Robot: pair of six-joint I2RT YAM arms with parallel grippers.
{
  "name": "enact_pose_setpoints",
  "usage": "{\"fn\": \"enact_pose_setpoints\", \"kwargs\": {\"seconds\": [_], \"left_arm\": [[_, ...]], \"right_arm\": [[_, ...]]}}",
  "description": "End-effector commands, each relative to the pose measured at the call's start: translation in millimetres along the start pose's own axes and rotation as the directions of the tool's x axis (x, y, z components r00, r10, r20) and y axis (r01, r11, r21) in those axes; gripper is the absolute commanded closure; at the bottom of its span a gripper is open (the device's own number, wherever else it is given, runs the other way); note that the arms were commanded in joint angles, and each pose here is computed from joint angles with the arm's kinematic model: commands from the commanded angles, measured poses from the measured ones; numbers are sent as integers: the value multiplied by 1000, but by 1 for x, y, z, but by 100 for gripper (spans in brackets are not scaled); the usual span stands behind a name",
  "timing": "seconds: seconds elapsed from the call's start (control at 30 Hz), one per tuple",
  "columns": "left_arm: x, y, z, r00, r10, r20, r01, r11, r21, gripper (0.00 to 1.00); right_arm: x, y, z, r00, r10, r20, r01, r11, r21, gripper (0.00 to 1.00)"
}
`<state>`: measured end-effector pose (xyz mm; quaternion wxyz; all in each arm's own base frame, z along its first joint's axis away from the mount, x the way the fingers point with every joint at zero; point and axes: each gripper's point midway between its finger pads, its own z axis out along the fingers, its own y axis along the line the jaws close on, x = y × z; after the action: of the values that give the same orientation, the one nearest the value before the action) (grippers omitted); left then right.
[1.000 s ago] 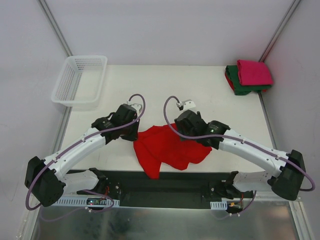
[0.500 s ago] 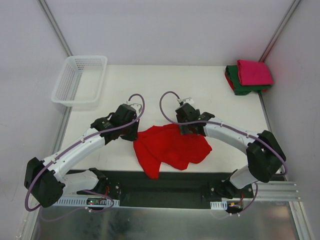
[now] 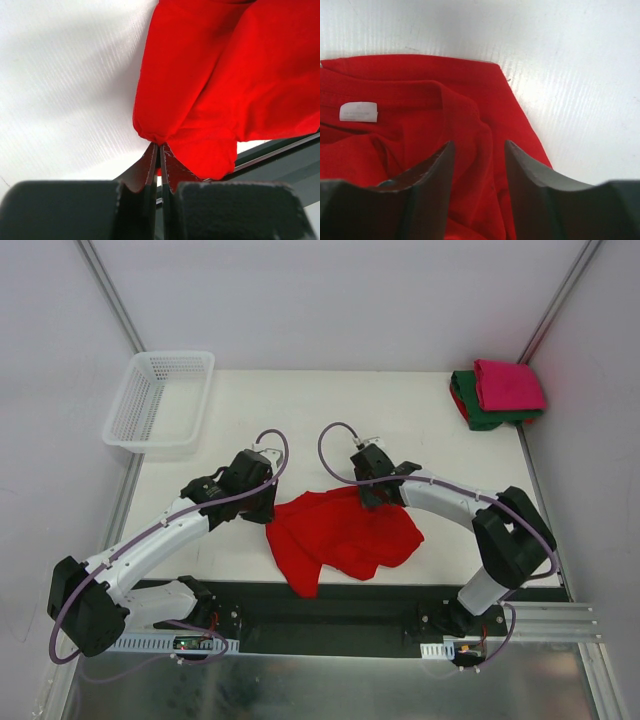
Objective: Fold and stack the t-shirts
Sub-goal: Flatten out the tshirt
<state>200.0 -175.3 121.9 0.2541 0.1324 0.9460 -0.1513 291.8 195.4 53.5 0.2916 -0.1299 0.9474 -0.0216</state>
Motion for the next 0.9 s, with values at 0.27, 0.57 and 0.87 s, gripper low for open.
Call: {"fn": "enact_pose_setpoints", "kwargs": {"seconds": [0.27, 0.57, 0.87], "left_arm": [[-6, 7, -4, 999, 5, 37, -5, 1000, -13, 100], [-7, 9, -5, 999, 2, 45, -1, 1000, -15, 100], [-11, 8, -7, 998, 3, 55, -2, 1000, -13, 100]], "right_arm": [[-3, 20, 9, 1000, 16, -18, -18, 994, -104, 71], [-4, 16, 1, 1000, 17, -5, -18, 994, -108, 99], [-47, -28, -73, 979, 47, 199, -44, 999, -17, 99]]}}
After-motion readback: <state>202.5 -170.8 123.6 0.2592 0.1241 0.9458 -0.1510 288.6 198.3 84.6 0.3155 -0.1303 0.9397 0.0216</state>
